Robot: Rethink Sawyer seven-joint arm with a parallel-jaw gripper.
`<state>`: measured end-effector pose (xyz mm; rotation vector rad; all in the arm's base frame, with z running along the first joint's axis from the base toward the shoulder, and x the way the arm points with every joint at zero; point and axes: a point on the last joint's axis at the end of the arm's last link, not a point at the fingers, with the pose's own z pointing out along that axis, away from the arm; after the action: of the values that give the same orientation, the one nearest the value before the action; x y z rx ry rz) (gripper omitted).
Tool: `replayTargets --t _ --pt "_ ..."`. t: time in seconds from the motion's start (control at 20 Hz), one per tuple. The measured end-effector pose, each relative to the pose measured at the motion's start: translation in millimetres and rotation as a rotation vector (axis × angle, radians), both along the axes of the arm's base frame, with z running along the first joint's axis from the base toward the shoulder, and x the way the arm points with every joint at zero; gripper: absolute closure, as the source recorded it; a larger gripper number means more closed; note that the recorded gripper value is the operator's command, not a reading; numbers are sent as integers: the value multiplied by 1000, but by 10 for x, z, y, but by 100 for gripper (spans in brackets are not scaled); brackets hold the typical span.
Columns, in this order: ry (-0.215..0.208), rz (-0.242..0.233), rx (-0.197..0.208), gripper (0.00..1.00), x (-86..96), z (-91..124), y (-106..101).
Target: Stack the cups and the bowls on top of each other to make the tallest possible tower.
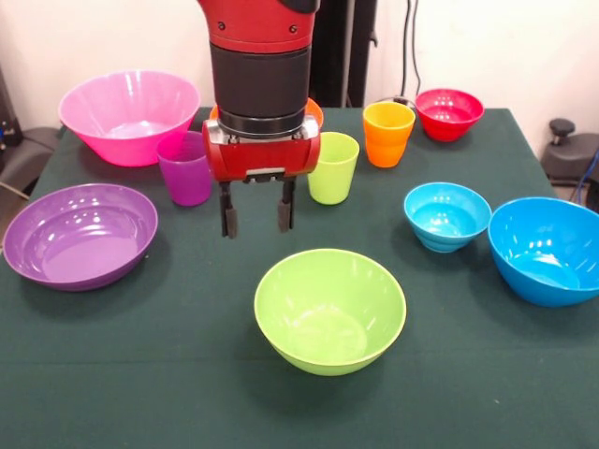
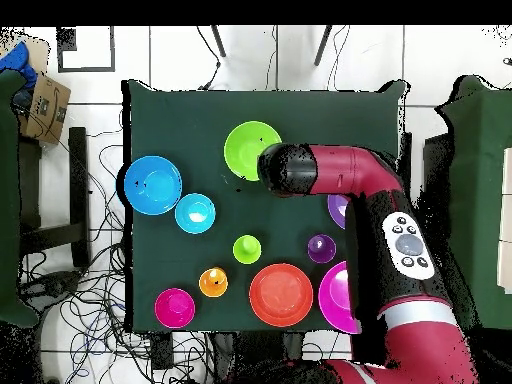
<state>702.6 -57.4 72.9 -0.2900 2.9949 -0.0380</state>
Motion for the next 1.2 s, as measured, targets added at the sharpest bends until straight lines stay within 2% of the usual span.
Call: replayTargets --t 0.25,0.55,0.85,1.2 --pt "-7 -47 -17 0 -122 -80 61" --pt "-26 -78 -19 0 -200 -141 191" --pt "-24 -90 -15 0 -283 -190 256" --pt "-36 -97 -19 0 -339 -249 205"
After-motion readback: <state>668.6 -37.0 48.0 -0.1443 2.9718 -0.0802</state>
